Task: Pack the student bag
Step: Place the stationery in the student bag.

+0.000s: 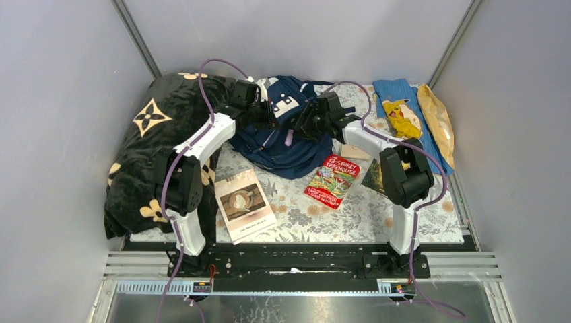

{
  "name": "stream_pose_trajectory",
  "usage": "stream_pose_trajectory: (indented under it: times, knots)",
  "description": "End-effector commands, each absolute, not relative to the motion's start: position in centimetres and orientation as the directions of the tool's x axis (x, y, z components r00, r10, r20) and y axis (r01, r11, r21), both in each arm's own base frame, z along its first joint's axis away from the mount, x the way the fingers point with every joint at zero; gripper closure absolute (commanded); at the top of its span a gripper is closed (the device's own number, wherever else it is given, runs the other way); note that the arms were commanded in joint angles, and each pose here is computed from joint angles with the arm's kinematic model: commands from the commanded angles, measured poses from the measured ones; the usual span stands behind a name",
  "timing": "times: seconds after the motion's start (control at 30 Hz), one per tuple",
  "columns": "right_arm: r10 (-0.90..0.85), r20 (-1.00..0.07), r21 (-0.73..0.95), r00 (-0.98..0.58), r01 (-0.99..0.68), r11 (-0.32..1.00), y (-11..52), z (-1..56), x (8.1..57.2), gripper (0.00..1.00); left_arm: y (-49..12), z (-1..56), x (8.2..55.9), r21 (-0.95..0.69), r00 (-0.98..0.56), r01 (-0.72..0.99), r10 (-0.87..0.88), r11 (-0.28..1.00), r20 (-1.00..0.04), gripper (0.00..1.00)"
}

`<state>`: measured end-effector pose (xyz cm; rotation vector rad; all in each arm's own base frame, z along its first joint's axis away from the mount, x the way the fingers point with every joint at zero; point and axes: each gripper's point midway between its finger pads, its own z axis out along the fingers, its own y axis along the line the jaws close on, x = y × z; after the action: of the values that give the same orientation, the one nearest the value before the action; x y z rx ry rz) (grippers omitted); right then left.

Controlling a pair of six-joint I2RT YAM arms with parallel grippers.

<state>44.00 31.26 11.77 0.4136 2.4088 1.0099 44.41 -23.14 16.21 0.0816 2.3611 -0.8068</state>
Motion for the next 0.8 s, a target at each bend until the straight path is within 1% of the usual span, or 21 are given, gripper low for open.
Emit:
stream_pose_trajectory:
  times: [0.0,0.13,0.23,0.27,0.3,0.33,0.37,0.4,0.47,0.57,0.63,0.7,0.77]
  knots:
    - [0.471,-0.391,0.776,-0.791,-0.007,0.631,32.6,17.0,44.8,0.36,-22.9,19.1,45.4,-0.541,-0.750,0.269,-0.179,0.797,-0.637,1.00]
    - [0.446,-0.490,0.685,-0.749,-0.014,0.729,28.9,17.5,43.1,0.39,-23.0,19.1,45.5,-0.541,-0.750,0.275,-0.174,0.794,-0.638,1.00]
    - [0.430,-0.596,0.551,-0.678,0.044,0.834,23.6,17.0,42.4,0.40,-23.0,19.1,45.5,-0.539,-0.750,0.279,-0.170,0.795,-0.639,1.00]
    - [0.414,-0.631,0.482,-0.656,0.087,0.872,21.1,16.3,42.1,0.40,-23.0,19.1,45.5,-0.538,-0.749,0.280,-0.170,0.795,-0.641,1.00]
    - [0.395,-0.662,0.407,-0.637,0.137,0.903,18.7,15.7,41.8,0.36,-22.9,19.1,45.5,-0.536,-0.748,0.278,-0.170,0.798,-0.641,1.00]
    - [0.379,-0.692,0.320,-0.615,0.210,0.924,15.9,15.0,41.5,0.30,-22.9,19.1,45.5,-0.536,-0.749,0.275,-0.171,0.798,-0.640,1.00]
    - [0.366,-0.706,0.245,-0.607,0.275,0.930,13.4,14.3,41.2,0.26,-22.9,19.1,45.5,-0.536,-0.749,0.276,-0.171,0.798,-0.641,1.00]
    - [0.362,-0.704,0.197,-0.611,0.322,0.926,11.4,13.5,41.0,0.25,-22.9,18.9,45.4,-0.536,-0.751,0.273,-0.171,0.799,-0.637,1.00]
    - [0.401,-0.665,0.156,-0.630,0.408,0.900,8.0,11.8,40.9,0.25,-22.9,18.8,45.4,-0.539,-0.754,0.274,-0.170,0.797,-0.634,1.00]
    - [0.455,-0.592,0.157,-0.665,0.459,0.875,6.3,9.8,41.0,0.26,-23.0,18.7,45.3,-0.542,-0.758,0.275,-0.168,0.794,-0.630,1.00]
    - [0.529,-0.532,0.189,-0.661,0.516,0.835,5.8,8.6,40.8,0.26,-22.9,18.7,45.1,-0.542,-0.759,0.271,-0.170,0.795,-0.629,1.00]
    - [0.615,-0.468,0.240,-0.635,0.578,0.780,5.8,7.3,40.3,0.28,-22.8,18.6,45.0,-0.539,-0.758,0.269,-0.170,0.798,-0.630,1.00]
    - [0.677,-0.422,0.304,-0.604,0.609,0.733,6.2,6.3,40.2,0.29,-22.7,18.4,44.8,-0.538,-0.761,0.267,-0.167,0.799,-0.627,1.00]
